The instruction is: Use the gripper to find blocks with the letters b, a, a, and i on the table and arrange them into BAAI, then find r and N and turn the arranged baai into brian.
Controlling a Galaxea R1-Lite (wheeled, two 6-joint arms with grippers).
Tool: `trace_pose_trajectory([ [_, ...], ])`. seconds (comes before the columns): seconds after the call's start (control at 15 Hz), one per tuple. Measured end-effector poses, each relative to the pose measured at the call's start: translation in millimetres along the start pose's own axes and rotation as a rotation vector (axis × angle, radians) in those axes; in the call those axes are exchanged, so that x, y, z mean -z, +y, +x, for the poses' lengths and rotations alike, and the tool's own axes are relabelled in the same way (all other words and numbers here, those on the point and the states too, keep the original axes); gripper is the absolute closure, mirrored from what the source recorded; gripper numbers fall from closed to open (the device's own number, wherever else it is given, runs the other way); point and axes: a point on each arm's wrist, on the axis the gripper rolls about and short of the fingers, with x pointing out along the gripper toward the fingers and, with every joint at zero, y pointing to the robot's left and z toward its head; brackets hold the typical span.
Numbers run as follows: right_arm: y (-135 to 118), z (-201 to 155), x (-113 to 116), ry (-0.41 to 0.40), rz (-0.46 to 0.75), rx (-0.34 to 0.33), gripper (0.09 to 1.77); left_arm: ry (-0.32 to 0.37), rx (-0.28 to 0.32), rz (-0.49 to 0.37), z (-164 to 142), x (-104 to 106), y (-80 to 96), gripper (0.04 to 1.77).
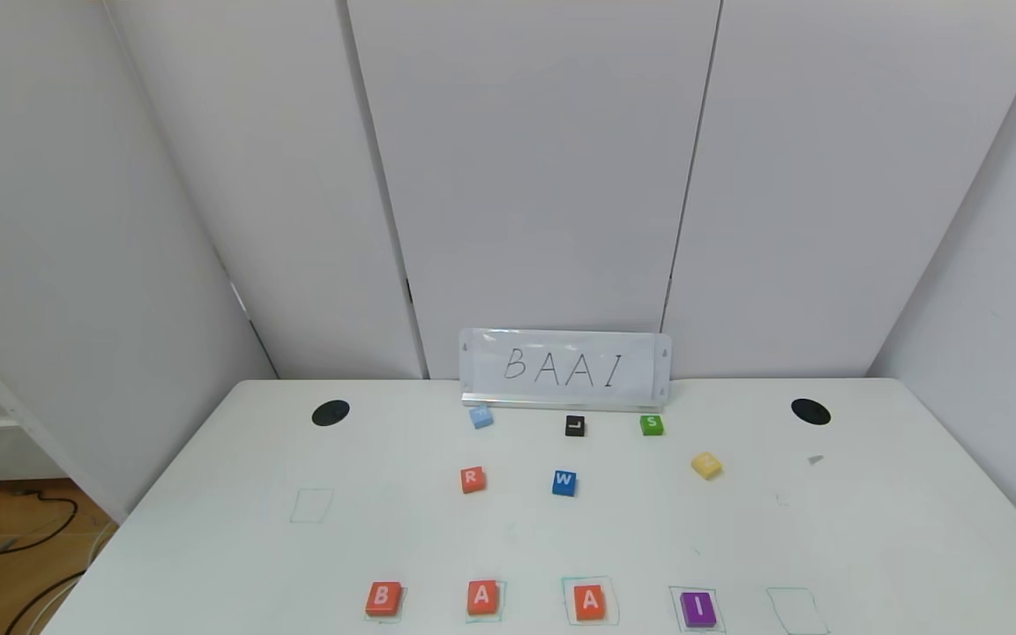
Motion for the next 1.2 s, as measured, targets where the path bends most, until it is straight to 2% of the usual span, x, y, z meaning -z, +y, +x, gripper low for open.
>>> trace_pose_trajectory([
  [0.2,-2.4,-30.9,13.4,-0.088,-0.016,-0.015,0.16,-0.077,-0.034,0.005,-21.1,4.9,-2.5,0.09],
  [0.4,-2.3,-51.3,27.1,-0.207,0.006,-0.078,0.16,-0.154,-0.035,0.013,-40.1,15.9,-7.9,0.09],
  [0.6,-0.6,-53.8,31.5,-0.358,0.065,-0.102,0.15,-0.220,-0.045,0.006,-53.6,32.5,-13.0,0.09],
  [0.73,4.4,-48.7,38.8,-0.481,0.079,-0.118,0.15,-0.305,-0.064,-0.014,-53.0,38.5,-14.3,0.09],
  [0.8,8.6,-44.2,47.5,-0.504,0.077,-0.128,0.15,-0.352,-0.073,-0.017,-49.6,43.8,-15.3,0.09],
  [0.93,20.4,-33.0,75.3,-0.467,0.067,-0.154,0.15,-0.410,-0.085,-0.013,-38.9,62.7,-19.0,0.09],
  [1.0,26.6,-27.9,91.1,-0.422,0.062,-0.174,0.15,-0.404,-0.085,-0.014,-32.1,77.7,-22.0,0.09],
  [1.07,32.4,-23.7,106.5,-0.351,0.062,-0.202,0.15,-0.354,-0.080,-0.028,-25.7,93.8,-25.1,0.09],
  [1.2,42.5,-18.8,135.5,-0.130,0.074,-0.279,0.15,-0.132,-0.044,-0.059,-16.6,126.4,-31.6,0.09],
])
